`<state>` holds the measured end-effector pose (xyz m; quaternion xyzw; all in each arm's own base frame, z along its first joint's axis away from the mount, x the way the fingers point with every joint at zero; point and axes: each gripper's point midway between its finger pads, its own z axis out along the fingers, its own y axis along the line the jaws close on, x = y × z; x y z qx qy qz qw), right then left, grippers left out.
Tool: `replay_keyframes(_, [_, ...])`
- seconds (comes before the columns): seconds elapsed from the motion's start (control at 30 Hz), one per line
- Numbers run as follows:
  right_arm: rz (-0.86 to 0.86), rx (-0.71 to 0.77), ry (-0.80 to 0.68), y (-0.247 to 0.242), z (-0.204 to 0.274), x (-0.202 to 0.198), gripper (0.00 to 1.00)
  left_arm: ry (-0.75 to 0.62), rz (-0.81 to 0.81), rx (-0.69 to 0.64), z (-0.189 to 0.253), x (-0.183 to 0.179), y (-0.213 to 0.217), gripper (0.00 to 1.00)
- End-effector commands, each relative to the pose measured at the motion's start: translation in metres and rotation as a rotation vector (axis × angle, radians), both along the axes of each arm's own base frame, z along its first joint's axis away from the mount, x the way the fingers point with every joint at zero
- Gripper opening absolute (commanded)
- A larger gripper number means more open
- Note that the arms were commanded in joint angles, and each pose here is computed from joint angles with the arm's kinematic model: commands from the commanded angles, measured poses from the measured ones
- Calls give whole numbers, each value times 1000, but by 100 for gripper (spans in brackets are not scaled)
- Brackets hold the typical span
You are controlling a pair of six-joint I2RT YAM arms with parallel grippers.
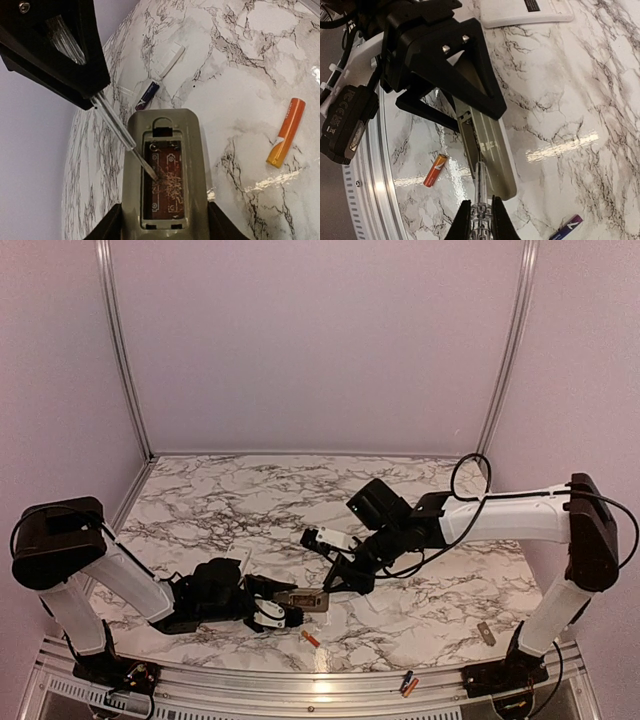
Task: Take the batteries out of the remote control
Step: Remove the battery from the remote control without the battery cover, then place the screwdriver at the center of the board.
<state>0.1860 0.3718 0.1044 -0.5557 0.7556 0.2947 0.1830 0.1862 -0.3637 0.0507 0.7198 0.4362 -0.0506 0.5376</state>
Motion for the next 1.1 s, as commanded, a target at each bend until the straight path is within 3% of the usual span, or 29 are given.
replay_keyframes(0.0, [-51, 33, -30, -4, 22, 7, 0, 0, 1, -49, 16, -1, -6, 0])
replay_keyframes(0.7, [-313, 154, -184, -36, 96, 28, 0, 92, 170, -192, 51, 22, -2, 0])
replay_keyframes(1.07, [-718, 261, -324, -74, 117, 74, 0, 201, 350, -368, 88, 53, 12, 0])
